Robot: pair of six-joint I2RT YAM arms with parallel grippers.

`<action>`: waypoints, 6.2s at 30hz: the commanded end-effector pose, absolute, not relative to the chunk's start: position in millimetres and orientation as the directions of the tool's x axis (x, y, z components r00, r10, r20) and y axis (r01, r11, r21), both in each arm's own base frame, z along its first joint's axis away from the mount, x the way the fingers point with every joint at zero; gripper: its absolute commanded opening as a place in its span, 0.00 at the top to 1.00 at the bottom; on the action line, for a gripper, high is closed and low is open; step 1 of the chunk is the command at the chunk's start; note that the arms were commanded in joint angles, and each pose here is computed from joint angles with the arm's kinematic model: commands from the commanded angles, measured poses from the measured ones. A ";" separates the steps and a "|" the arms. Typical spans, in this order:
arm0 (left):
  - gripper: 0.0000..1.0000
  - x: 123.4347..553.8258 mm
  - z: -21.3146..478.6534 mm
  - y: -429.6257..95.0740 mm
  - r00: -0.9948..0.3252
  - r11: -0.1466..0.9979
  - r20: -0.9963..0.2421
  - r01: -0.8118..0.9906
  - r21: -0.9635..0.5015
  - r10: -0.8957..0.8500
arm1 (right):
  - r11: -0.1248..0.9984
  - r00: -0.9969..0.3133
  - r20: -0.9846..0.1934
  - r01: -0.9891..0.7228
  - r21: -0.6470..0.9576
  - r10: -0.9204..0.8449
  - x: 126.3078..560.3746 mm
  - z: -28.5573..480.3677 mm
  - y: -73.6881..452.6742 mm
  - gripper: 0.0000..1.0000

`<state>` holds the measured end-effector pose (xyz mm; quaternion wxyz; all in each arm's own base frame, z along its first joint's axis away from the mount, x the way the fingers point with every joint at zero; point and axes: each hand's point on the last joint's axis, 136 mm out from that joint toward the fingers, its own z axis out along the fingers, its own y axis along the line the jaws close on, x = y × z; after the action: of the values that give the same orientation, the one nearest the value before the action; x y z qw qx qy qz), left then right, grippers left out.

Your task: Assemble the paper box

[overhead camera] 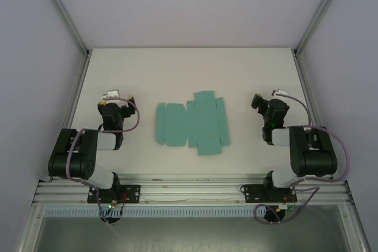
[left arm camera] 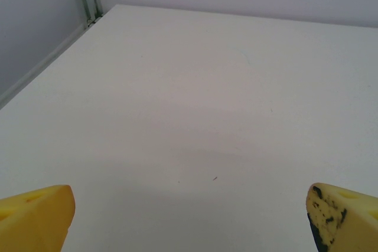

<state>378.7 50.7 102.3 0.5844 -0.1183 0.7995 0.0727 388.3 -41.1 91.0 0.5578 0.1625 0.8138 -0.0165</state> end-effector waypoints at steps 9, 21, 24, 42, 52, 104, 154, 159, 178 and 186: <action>0.00 378.2 168.8 35.9 -0.265 0.954 -0.935 -0.244 -0.172 -0.237 | 0.933 -0.387 -0.882 0.331 0.139 0.269 382.6 148.0 -31.6 0.00; 0.00 367.7 156.1 -54.8 -0.490 0.902 -0.772 -0.078 -0.424 -0.405 | 0.957 -0.657 -0.708 0.068 0.284 0.257 344.1 157.8 106.4 0.21; 0.00 359.2 138.9 -73.9 -0.565 0.907 -0.736 -0.056 -0.417 -0.374 | 0.951 -0.726 -0.652 0.008 0.309 0.218 334.5 143.9 142.4 0.31; 0.00 340.2 81.6 -124.0 -0.745 0.854 -0.584 0.037 -0.518 -0.322 | 0.933 -0.865 -0.423 0.126 0.337 0.269 328.5 30.3 170.7 0.69; 0.00 336.6 65.7 -141.9 -0.782 0.796 -0.528 0.068 -0.601 -0.332 | 0.926 -0.881 -0.369 0.171 0.336 0.296 314.6 -4.7 162.9 0.71; 1.00 327.3 248.3 -142.3 -0.520 0.515 -0.617 0.346 -0.784 -0.590 | 0.666 -0.670 -0.673 -0.351 0.658 0.312 334.2 192.0 160.4 0.01; 0.00 315.5 163.0 -96.9 -0.609 0.791 -0.628 0.002 -0.612 -0.485 | 0.764 -0.451 -0.788 -0.644 -0.039 -0.420 355.8 132.5 186.5 1.00; 0.00 322.4 162.2 -106.0 -0.632 0.772 -0.607 0.020 -0.635 -0.482 | 0.669 -0.255 -0.735 -0.659 -0.343 -0.628 371.4 134.4 194.6 1.00; 0.00 351.0 194.9 -130.9 -0.634 0.641 -0.535 0.080 -0.763 -0.558 | 0.240 0.211 -0.360 -0.442 -0.864 -0.909 379.5 138.1 263.0 1.00; 0.00 383.7 205.7 -143.8 -0.661 0.619 -0.512 0.090 -0.780 -0.549 | 0.176 0.265 -0.321 -0.454 -0.873 -0.909 369.9 133.8 273.9 1.00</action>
<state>371.6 -137.9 191.1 0.3807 -0.1486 0.8240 -0.3925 370.2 273.0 132.0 0.5131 -0.6012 0.5773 -0.2051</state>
